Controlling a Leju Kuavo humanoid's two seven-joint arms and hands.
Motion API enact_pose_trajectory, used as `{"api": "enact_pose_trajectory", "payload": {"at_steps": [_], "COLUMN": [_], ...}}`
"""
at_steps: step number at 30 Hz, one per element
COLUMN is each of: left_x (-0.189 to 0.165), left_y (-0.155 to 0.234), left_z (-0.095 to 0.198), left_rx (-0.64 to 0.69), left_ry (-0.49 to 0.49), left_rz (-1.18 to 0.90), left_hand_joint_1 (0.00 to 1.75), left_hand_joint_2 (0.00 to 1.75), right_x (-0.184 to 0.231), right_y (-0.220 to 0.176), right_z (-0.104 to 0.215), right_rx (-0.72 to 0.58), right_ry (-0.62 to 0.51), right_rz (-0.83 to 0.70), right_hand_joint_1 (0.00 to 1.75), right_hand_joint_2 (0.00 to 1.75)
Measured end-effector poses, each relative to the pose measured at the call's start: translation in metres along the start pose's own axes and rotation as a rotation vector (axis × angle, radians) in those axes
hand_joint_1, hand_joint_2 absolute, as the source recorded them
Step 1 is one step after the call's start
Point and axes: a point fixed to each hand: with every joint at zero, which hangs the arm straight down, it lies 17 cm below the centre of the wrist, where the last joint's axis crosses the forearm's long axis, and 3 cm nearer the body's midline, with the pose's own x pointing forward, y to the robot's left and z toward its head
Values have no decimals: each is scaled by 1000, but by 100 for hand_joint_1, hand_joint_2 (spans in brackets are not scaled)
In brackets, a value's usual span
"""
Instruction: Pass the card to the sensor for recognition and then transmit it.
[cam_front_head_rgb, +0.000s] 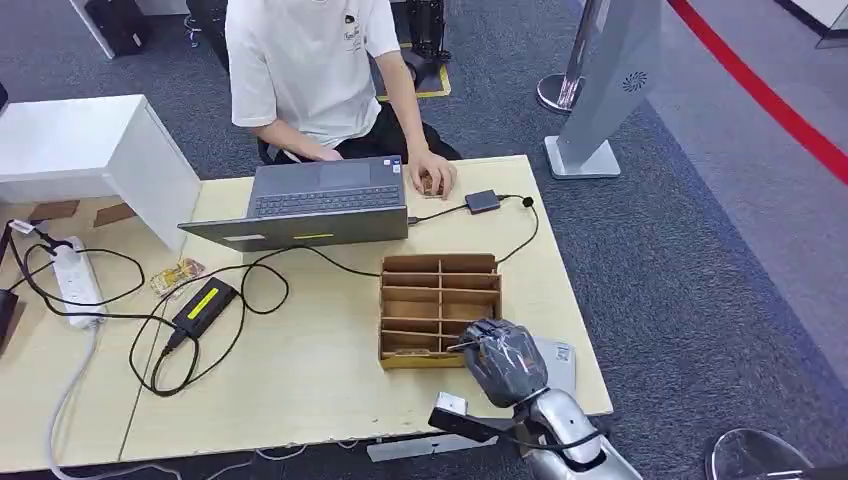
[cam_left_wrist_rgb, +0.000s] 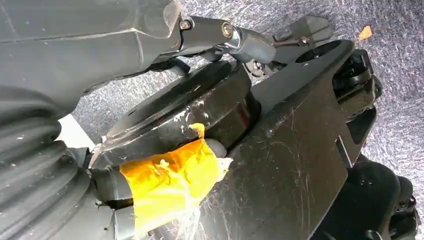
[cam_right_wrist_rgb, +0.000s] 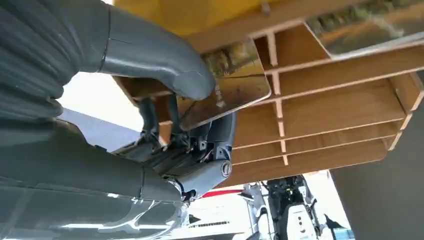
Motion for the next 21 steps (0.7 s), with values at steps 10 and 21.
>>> {"api": "enact_pose_trajectory", "payload": {"at_steps": [10,21], "left_x": [5,4], "left_y": [4,8], "left_z": [0,-1], "left_rx": [22,52], "left_ry": [-35,-35], "left_rz": [-7,-19], "left_hand_joint_1": [0,0], "left_hand_joint_2": [175,175], "right_x": [-2,-6], "right_y": [1,-10], "right_z": [1,1], "right_rx": [-2,-35], "right_ry": [13,33], "right_rz": [-3,-12], "right_hand_joint_1": [164,164], "right_hand_joint_2": [175,175]}}
